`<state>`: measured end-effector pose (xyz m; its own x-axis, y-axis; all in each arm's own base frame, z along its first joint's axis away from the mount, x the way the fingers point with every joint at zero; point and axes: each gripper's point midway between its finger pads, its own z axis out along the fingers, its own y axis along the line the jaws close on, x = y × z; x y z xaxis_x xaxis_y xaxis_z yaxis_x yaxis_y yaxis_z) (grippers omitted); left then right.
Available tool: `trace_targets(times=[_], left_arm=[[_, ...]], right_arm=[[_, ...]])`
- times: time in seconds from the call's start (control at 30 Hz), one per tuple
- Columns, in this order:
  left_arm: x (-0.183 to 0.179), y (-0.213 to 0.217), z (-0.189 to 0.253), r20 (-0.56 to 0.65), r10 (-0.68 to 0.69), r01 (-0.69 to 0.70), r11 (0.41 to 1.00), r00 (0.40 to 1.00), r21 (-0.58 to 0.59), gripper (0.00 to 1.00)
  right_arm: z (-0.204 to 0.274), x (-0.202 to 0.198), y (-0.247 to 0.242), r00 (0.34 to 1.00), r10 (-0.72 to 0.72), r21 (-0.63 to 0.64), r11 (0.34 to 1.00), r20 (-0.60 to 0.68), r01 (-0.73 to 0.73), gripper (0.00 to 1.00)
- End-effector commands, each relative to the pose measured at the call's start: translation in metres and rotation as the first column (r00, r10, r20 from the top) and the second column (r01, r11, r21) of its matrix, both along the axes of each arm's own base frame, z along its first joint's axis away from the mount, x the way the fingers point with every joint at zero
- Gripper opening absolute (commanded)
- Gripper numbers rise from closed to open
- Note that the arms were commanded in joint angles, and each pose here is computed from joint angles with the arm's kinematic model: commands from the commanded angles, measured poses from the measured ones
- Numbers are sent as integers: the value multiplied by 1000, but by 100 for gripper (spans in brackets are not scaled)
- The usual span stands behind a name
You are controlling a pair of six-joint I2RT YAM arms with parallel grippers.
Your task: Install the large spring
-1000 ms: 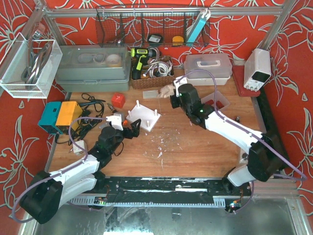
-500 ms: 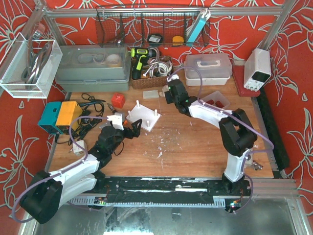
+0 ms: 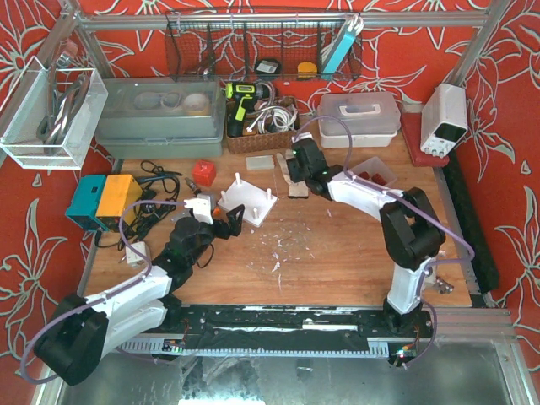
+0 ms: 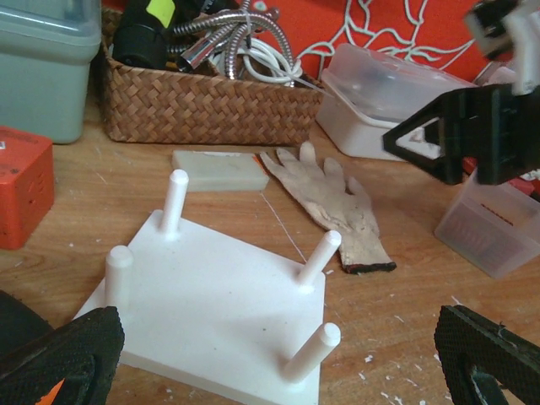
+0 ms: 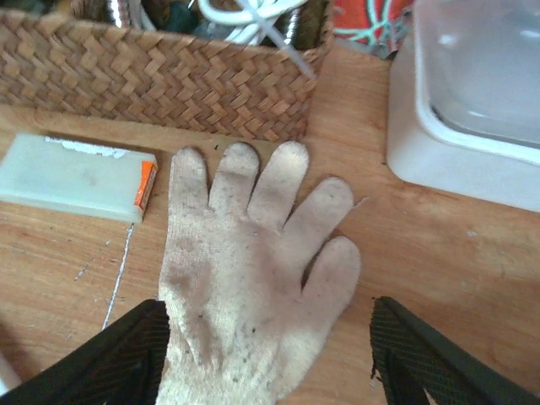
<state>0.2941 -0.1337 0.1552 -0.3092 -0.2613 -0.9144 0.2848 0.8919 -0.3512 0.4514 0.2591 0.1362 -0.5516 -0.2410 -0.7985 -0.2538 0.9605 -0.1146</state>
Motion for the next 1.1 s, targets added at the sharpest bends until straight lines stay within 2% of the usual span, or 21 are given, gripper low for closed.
trace_targets(times=[0.0,0.13,0.4,0.6,0.8,0.87,0.97,1.07], left_arm=[[6,6,15,40,50,-49,999,998,-21,100],[7,12,13,18,89,-88,995,996,-40,100],[3,-9,18,33,-35,37,999,999,-34,100],[-1,-21,20,41,-102,104,994,994,-36,100],[-7,-29,24,65,-146,149,988,987,-39,100],[-7,-29,23,63,-148,150,988,987,-39,100],[-6,-31,24,61,-152,154,987,987,-37,100],[-5,-32,24,60,-153,155,987,986,-36,100]], right_arm=[[37,-17,-21,1000,-27,5,1000,13,27,69],[49,-38,-43,999,-52,5,999,-4,52,75],[59,-66,-101,977,-190,92,976,-101,199,74],[51,-67,-153,918,-348,92,925,-191,370,62],[23,-51,-169,868,-386,100,896,-312,434,49],[16,-46,-183,822,-457,71,859,-339,507,45],[5,-37,-195,763,-530,71,803,-370,592,45],[-10,-31,-194,736,-546,82,779,-400,622,44]])
